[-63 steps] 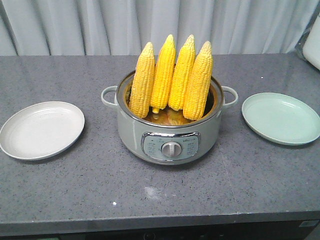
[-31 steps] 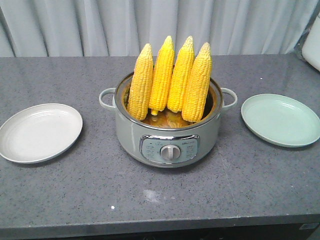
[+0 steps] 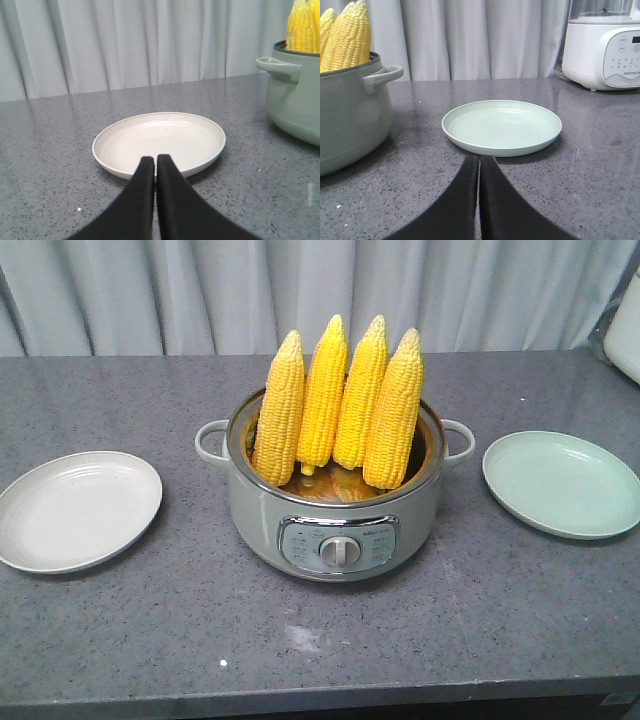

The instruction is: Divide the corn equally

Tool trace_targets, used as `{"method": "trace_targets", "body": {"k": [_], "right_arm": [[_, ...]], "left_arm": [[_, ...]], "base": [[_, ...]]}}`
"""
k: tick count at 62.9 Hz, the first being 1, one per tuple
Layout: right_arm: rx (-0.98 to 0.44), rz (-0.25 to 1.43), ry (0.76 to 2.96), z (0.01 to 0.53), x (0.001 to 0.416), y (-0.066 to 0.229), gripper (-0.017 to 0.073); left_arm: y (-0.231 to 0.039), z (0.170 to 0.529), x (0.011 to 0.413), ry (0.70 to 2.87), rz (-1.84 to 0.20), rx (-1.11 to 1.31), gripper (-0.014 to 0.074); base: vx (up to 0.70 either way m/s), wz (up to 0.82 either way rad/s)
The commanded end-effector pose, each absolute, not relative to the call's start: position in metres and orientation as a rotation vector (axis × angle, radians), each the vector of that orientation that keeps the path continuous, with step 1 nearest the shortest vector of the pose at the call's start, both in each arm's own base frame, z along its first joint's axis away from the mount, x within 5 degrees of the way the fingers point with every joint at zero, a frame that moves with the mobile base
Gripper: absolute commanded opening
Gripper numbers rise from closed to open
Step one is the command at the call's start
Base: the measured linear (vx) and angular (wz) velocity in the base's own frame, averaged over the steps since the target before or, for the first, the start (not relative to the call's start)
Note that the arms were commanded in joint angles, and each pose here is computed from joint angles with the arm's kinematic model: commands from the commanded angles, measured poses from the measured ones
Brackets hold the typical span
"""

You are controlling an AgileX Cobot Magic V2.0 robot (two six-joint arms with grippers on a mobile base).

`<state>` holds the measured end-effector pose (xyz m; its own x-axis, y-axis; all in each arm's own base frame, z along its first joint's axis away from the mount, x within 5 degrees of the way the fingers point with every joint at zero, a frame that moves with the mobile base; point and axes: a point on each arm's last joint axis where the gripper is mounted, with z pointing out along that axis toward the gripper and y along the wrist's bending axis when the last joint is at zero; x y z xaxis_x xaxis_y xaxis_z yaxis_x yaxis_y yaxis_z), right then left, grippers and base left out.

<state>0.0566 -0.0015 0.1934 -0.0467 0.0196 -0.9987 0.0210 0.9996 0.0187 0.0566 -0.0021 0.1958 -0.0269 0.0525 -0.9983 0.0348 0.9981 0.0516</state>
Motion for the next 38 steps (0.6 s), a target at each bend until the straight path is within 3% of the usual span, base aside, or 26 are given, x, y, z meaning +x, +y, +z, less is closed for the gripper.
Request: {"method": "trace_targets", "body": {"k": [1, 38], "right_arm": [[0.020, -0.012, 1.546, 0.1981, 0.0567, -0.0013, -0.0006], [0.020, -0.012, 1.546, 0.1981, 0.0567, -0.0013, -0.0006]], "left_arm": [[-0.0017, 0.1989, 0.0560, 1.517, 0.010, 0.053, -0.0006], [-0.0017, 0.1989, 0.0560, 1.517, 0.010, 0.053, -0.0006]], "base": [[0.01, 0.01], [0.01, 0.01]]}}
